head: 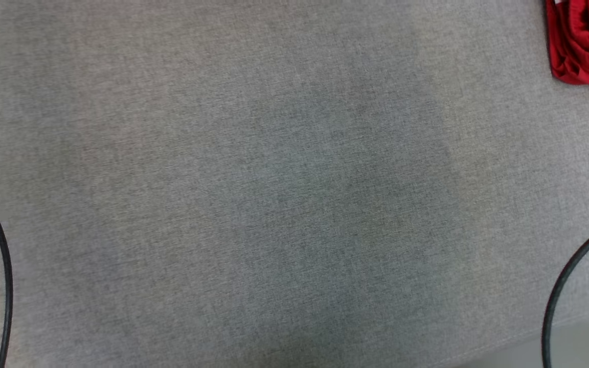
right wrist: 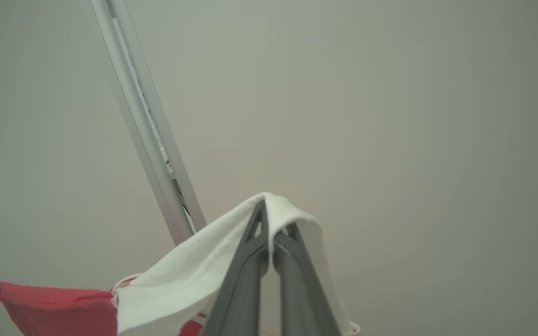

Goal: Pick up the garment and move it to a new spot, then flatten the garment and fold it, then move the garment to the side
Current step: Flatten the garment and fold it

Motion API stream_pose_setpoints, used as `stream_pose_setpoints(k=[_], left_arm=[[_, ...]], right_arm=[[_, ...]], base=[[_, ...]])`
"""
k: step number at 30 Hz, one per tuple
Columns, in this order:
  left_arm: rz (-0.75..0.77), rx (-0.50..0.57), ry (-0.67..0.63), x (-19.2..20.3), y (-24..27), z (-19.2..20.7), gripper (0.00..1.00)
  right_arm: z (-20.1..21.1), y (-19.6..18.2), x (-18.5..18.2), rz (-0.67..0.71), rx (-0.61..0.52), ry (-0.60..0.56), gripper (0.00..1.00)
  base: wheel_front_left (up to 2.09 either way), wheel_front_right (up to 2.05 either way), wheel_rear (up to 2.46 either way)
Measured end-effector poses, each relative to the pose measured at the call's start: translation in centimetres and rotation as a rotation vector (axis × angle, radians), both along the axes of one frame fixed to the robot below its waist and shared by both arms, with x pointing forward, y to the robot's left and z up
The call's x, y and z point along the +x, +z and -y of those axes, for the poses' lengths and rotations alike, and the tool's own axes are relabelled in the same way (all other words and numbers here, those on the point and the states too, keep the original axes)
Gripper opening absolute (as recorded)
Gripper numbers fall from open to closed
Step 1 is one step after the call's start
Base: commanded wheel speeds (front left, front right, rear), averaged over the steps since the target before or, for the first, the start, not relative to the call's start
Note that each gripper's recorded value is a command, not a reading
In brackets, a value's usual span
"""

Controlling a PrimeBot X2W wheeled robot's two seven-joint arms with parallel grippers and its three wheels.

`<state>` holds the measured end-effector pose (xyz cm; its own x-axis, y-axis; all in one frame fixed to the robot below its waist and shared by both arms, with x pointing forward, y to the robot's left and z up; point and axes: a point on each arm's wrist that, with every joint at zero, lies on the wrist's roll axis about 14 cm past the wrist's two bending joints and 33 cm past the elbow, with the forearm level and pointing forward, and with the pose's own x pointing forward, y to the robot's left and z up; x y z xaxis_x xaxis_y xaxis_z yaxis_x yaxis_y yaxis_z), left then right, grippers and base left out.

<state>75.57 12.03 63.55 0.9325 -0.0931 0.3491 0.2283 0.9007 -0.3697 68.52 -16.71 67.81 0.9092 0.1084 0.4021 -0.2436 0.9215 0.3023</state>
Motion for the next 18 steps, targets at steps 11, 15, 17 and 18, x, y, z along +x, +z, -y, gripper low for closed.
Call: stream_pose_setpoints(k=[11,15,17,18], left_arm=[[-0.138,-0.088,-0.059,-4.7,-5.5,-1.6,0.0],[-0.185,-0.101,-0.09,-7.9,-7.9,-1.6,0.0],[-0.217,-0.122,-0.118,-10.1,-9.5,-1.1,0.0],[-0.23,-0.126,-0.133,-11.3,-10.2,-0.9,0.0]], right_arm=[[-3.3,-5.2,-4.2,-0.104,0.053,0.106,0.0],[-3.4,-7.9,-7.2,-0.167,0.073,0.14,0.0],[-3.2,-9.6,-9.3,-0.207,0.091,0.156,0.0],[-3.2,-10.3,-10.3,-0.225,0.098,0.165,0.0]], base=[[0.0,0.0,0.0],[0.0,0.0,0.0],[0.0,0.0,0.0],[0.0,0.0,0.0]])
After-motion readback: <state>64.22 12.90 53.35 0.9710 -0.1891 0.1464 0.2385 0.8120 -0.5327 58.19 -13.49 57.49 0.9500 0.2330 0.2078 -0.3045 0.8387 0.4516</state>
